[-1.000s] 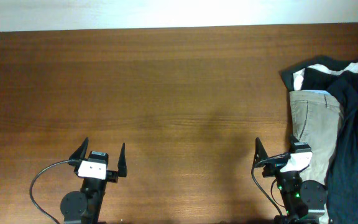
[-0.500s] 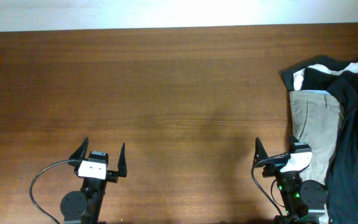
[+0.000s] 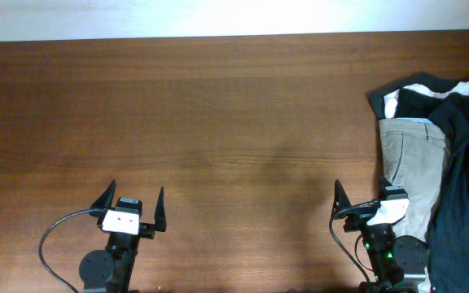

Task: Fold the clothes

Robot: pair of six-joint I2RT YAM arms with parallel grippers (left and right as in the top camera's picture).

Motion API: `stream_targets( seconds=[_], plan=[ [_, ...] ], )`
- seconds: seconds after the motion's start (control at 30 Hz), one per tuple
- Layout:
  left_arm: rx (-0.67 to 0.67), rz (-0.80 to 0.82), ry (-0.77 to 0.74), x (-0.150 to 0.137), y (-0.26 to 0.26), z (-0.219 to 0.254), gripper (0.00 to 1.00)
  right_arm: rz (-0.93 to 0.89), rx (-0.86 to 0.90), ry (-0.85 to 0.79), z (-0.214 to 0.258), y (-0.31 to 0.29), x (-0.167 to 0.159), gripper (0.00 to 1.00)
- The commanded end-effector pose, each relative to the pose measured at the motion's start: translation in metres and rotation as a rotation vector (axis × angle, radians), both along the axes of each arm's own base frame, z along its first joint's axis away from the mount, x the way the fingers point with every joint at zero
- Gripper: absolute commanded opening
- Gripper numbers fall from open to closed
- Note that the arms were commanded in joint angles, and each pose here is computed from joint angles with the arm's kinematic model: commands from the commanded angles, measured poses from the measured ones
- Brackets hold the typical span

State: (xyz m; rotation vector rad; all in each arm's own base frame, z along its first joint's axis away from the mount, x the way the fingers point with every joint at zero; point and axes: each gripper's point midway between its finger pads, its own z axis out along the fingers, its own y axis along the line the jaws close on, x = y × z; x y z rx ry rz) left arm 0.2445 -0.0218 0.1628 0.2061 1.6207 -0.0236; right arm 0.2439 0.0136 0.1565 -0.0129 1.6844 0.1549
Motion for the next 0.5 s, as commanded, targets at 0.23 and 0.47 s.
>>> stream_targets(
  seconds=[0.23, 0.47],
  plan=[
    [0.014, 0.011, 0.005, 0.001, 0.002, -0.004, 0.99, 0.047, 0.017, 0.000, -0.002, 0.009, -0.001, 0.99],
    [0.023, 0.012, -0.291, -0.007, 0.001, 0.077, 0.99, 0.085, 0.005, -0.150, 0.069, 0.016, -0.012, 0.99]
  ],
)
